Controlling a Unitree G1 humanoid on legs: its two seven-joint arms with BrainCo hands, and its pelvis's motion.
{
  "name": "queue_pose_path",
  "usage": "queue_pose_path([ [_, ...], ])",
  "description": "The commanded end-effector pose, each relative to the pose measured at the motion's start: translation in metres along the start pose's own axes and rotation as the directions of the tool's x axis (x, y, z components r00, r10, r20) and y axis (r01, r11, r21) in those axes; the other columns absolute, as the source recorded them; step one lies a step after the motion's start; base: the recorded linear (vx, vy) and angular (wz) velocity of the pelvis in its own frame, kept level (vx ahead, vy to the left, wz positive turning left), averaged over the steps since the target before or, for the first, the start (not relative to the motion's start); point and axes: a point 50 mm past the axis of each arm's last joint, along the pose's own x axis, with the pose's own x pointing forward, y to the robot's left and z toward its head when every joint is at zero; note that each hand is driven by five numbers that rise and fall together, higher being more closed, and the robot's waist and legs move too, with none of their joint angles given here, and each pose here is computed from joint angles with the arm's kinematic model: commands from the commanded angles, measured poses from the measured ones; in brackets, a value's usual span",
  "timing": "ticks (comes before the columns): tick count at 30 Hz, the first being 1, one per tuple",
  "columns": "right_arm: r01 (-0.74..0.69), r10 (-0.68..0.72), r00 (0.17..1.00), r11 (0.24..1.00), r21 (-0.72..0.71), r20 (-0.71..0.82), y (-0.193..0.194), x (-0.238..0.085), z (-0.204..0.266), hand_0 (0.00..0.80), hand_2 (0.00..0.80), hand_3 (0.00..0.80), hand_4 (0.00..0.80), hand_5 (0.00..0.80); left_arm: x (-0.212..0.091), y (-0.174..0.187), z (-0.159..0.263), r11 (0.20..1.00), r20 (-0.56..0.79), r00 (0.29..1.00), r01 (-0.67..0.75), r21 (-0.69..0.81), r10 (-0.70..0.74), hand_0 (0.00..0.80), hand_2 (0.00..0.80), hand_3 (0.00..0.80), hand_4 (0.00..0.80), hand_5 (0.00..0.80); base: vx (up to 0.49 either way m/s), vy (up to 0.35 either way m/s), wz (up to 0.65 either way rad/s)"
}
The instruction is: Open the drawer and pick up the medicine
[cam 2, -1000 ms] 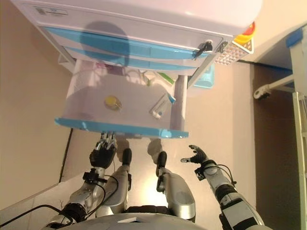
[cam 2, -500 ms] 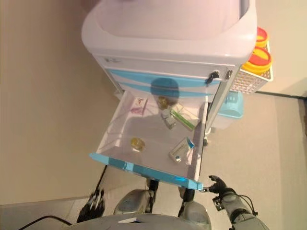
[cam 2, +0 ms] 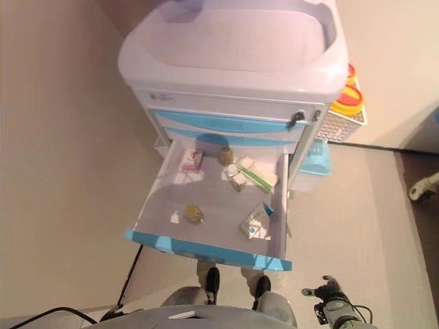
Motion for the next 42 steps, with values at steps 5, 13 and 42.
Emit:
queue_pose_path([
  [5,0.424,-0.505,0.794,0.859,0.289,0.339,-0.086,-0.004,0.081,0.000,0.000,0.000,0.000,0.000,0.004,-0.009,0.026,0.995,0.071,0.993,0.096,0.031,-0.099,0.000,0.000,0.000,0.000,0.000,0.005,0.044,-0.35],
  [13,0.361,-0.494,0.061,0.821,0.442,0.867,-0.120,-0.130,0.222,0.000,0.000,0.000,0.000,0.000,0.004,-0.034,0.038,0.984,0.070,0.983,0.162,0.069,-0.167,0.000,0.000,0.000,0.000,0.000,-0.033,0.084,-0.27],
  [42,0.632,0.521,0.174,0.592,-0.500,0.836,0.018,-0.147,0.326,0.000,0.000,0.000,0.000,0.000,0.005,-0.010,0.022,0.990,0.009,0.994,0.107,0.094,-0.109,0.000,0.000,0.000,0.000,0.000,-0.006,-0.033,0.29],
])
